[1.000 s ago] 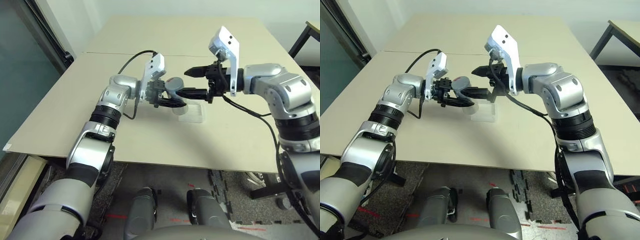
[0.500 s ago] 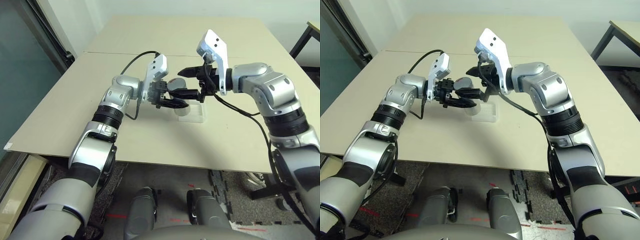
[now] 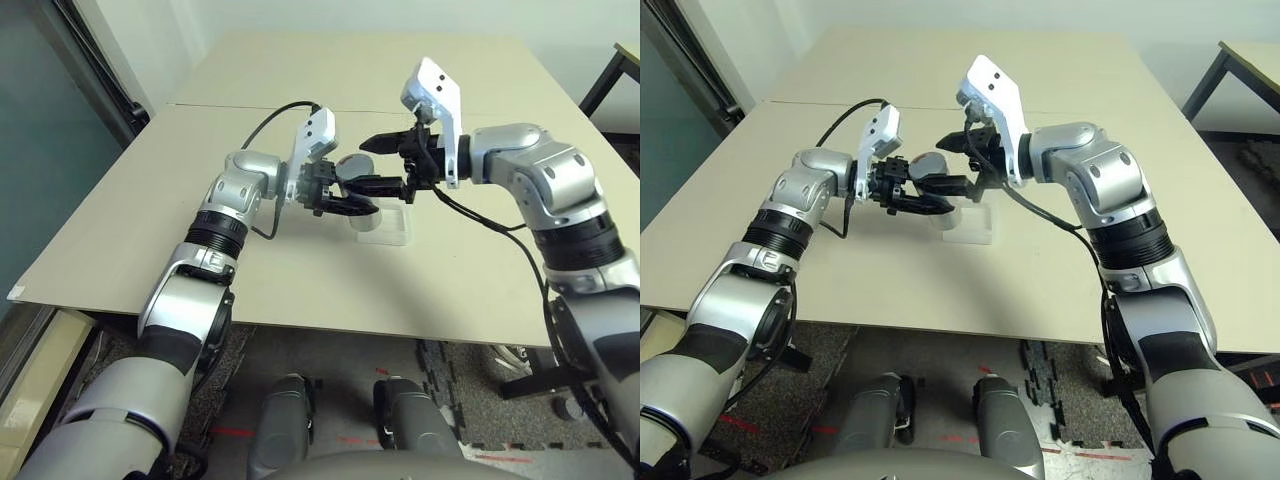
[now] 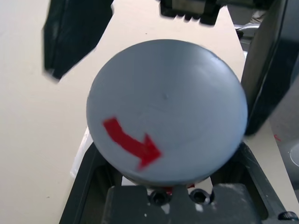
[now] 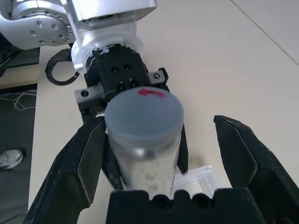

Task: Pour the medicine from the bottle into the box.

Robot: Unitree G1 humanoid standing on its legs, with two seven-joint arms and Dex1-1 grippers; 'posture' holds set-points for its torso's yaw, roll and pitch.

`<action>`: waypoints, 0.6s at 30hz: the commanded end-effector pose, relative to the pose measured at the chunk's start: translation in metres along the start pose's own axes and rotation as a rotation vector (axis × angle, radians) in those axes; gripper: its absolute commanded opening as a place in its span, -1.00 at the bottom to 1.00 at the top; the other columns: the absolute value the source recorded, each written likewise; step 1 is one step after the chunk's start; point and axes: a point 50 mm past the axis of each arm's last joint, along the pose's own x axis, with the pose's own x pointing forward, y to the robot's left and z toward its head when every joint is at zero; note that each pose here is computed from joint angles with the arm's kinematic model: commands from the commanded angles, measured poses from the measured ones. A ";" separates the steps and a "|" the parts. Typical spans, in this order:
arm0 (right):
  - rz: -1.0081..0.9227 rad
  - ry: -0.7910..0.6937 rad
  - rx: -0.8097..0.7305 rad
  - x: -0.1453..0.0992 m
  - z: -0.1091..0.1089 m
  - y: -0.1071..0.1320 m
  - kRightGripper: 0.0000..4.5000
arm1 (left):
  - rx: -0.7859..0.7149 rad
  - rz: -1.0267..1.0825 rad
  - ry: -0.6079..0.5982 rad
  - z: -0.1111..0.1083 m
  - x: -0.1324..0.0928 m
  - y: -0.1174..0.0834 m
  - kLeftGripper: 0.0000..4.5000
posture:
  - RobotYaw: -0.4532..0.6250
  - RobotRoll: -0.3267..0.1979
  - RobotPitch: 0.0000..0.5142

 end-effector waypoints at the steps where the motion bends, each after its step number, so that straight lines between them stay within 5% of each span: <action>1: -0.131 0.008 0.039 -0.027 -0.006 -0.014 1.00 | -0.012 -0.017 0.015 -0.007 -0.002 -0.003 0.18 | -0.26 0.25 -0.69; 11: -0.203 0.002 0.056 -0.046 -0.006 -0.020 1.00 | -0.018 -0.005 0.017 -0.009 -0.005 -0.002 0.18 | -0.28 0.25 -0.73; 18: -0.107 0.006 0.077 -0.042 -0.009 -0.004 1.00 | -0.016 0.007 0.017 -0.009 -0.008 0.000 0.18 | -0.28 0.25 -0.74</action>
